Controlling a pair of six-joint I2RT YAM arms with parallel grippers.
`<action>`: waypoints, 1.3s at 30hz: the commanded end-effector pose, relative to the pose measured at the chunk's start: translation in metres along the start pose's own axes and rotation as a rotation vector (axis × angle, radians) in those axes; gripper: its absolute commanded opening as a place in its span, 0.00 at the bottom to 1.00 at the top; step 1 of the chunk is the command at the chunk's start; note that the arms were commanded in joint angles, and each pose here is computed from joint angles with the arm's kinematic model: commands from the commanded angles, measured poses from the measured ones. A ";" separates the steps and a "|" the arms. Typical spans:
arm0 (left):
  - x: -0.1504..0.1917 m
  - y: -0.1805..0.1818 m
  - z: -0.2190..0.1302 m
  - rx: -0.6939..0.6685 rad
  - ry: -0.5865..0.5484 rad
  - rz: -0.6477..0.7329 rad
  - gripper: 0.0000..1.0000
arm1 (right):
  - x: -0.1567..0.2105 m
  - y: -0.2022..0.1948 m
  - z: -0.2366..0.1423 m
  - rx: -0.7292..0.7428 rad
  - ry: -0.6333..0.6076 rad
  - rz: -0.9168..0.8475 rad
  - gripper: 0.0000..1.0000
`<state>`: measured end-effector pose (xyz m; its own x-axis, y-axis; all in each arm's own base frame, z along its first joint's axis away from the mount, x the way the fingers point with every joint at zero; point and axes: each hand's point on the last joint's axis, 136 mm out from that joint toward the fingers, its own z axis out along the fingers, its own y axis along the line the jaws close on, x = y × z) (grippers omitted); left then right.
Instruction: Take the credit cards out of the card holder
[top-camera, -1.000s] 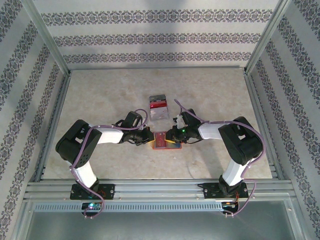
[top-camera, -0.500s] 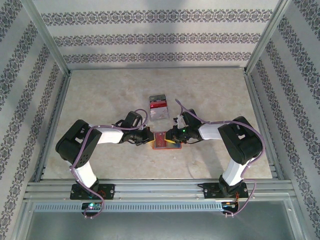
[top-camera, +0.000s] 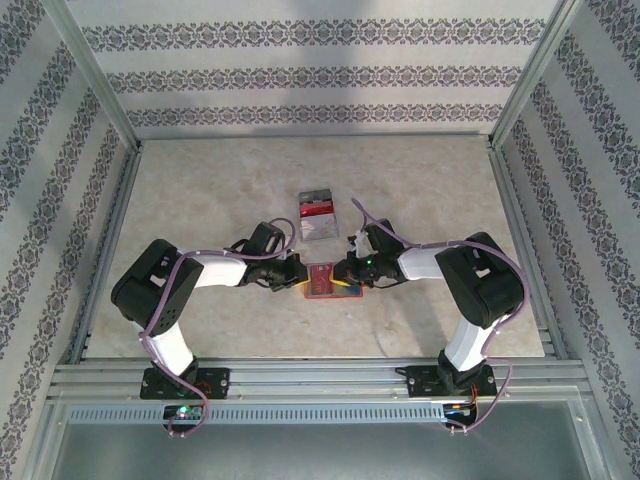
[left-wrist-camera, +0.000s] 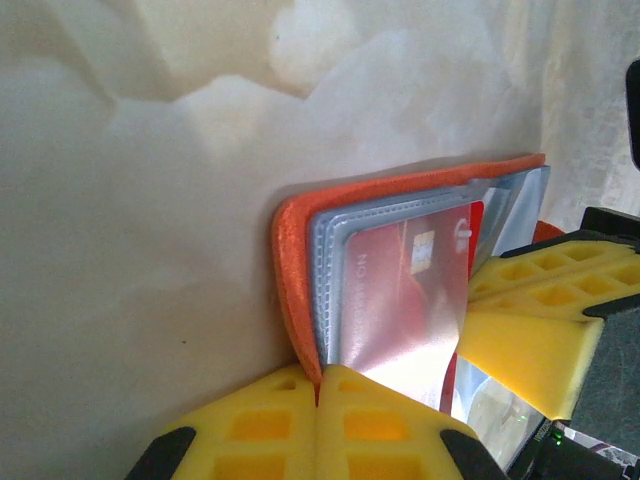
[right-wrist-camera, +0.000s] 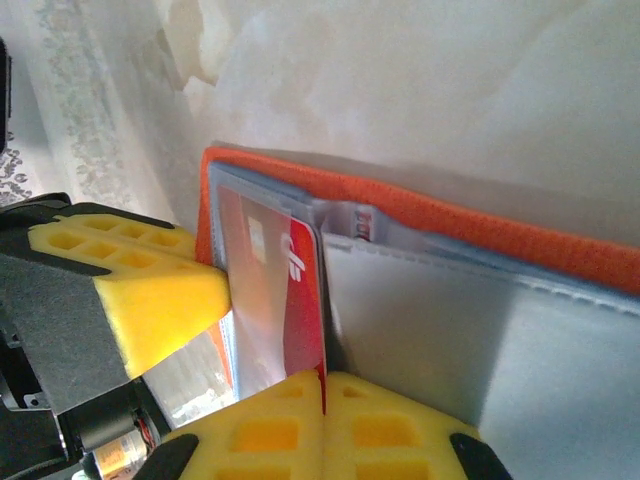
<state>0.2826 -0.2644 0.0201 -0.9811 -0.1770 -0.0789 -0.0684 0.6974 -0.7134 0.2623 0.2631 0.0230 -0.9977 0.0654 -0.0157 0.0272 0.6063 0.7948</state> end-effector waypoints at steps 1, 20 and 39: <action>0.007 0.021 -0.001 -0.098 0.017 -0.043 0.00 | 0.004 -0.006 -0.002 0.007 -0.008 0.004 0.01; 0.006 0.019 -0.002 -0.087 0.016 -0.038 0.00 | 0.006 -0.007 -0.033 -0.028 -0.054 -0.035 0.00; 0.008 0.018 0.000 -0.083 0.031 -0.031 0.00 | 0.009 -0.012 -0.008 -0.020 -0.020 -0.025 0.23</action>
<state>0.2828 -0.2640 0.0201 -0.9814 -0.1760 -0.0763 -0.0712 0.7034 -0.7073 0.2544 0.2472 0.0287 -0.9958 0.0735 -0.0538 -0.0018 0.5744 0.8186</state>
